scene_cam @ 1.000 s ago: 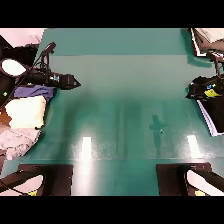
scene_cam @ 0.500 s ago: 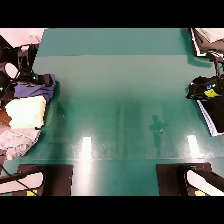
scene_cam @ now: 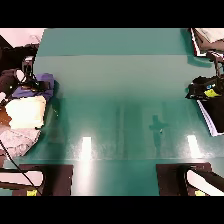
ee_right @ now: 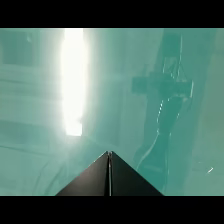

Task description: Fold the shirts.

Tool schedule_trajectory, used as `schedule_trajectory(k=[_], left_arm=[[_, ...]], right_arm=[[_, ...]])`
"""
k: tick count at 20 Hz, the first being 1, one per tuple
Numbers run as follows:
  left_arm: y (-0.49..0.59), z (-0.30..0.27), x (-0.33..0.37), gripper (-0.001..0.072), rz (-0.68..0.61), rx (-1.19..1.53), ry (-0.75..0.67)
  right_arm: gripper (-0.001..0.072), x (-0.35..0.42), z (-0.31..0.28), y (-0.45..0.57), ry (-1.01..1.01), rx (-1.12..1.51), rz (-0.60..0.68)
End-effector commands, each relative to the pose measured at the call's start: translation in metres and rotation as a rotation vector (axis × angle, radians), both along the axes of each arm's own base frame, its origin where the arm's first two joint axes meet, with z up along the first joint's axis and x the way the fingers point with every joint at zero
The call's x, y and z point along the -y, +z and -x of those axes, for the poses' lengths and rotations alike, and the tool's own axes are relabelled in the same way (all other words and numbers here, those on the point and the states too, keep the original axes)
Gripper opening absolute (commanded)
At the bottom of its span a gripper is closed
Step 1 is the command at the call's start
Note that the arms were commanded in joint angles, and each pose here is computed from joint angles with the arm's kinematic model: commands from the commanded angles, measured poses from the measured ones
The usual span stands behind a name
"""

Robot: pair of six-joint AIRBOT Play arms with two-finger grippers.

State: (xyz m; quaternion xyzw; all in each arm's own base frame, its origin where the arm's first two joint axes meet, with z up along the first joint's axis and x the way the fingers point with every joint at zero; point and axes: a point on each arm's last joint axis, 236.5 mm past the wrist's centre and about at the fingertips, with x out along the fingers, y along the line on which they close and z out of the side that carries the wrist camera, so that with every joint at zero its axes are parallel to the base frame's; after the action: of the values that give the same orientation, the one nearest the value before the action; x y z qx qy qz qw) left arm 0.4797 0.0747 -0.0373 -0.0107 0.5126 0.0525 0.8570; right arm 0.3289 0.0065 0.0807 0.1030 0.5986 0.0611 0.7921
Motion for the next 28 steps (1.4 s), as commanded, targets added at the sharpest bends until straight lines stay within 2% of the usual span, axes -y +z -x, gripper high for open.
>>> schedule_trajectory(k=[1,4,7,9,12,14,17,20,21,22,23,24,28], left_arm=[[0.032,-0.007,0.004,0.0027,0.025,0.008,0.001],[0.133,-0.021,0.034,0.0026,-0.034,0.169,-0.146],[0.261,0.002,0.112,0.0027,-0.034,0.388,-0.393],[0.327,0.041,0.177,0.0026,0.050,0.506,-0.572],[0.386,0.108,0.267,0.0026,0.259,0.609,-0.861],[0.380,0.137,0.308,0.0026,0.349,0.557,-0.999],[0.318,0.145,0.347,0.0026,0.392,0.331,-1.116],[0.250,0.119,0.382,0.0027,0.438,0.169,-1.125],[0.231,0.107,0.387,0.0085,0.457,0.130,-1.088],[0.215,0.095,0.386,0.0444,0.479,0.088,-1.026],[0.204,0.088,0.380,0.0663,0.505,0.037,-0.946],[0.199,0.086,0.368,0.0661,0.529,-0.013,-0.878],[0.180,0.115,0.323,0.0661,0.535,-0.236,-0.825]], right_arm=[[0.0021,0.001,-0.005,0.002,-0.004,0.020,0.003],[0.0022,0.002,-0.015,0.021,-0.005,0.076,0.012],[0.0021,0.005,-0.030,0.060,-0.004,0.180,0.029],[0.0021,0.006,-0.038,0.087,-0.005,0.252,0.042],[0.0022,0.008,-0.045,0.121,-0.005,0.337,0.056],[0.0022,0.008,-0.047,0.136,-0.004,0.375,0.062],[0.0022,0.008,-0.048,0.147,-0.003,0.401,0.067],[0.0022,0.007,-0.045,0.144,0.002,0.380,0.066],[0.0022,0.007,-0.043,0.143,0.004,0.374,0.065],[0.0022,0.007,-0.043,0.143,0.004,0.373,0.065],[0.0022,0.007,-0.042,0.142,0.005,0.368,0.065],[0.0022,0.007,-0.041,0.142,0.006,0.364,0.065],[0.0022,0.007,-0.041,0.142,0.006,0.364,0.064]])
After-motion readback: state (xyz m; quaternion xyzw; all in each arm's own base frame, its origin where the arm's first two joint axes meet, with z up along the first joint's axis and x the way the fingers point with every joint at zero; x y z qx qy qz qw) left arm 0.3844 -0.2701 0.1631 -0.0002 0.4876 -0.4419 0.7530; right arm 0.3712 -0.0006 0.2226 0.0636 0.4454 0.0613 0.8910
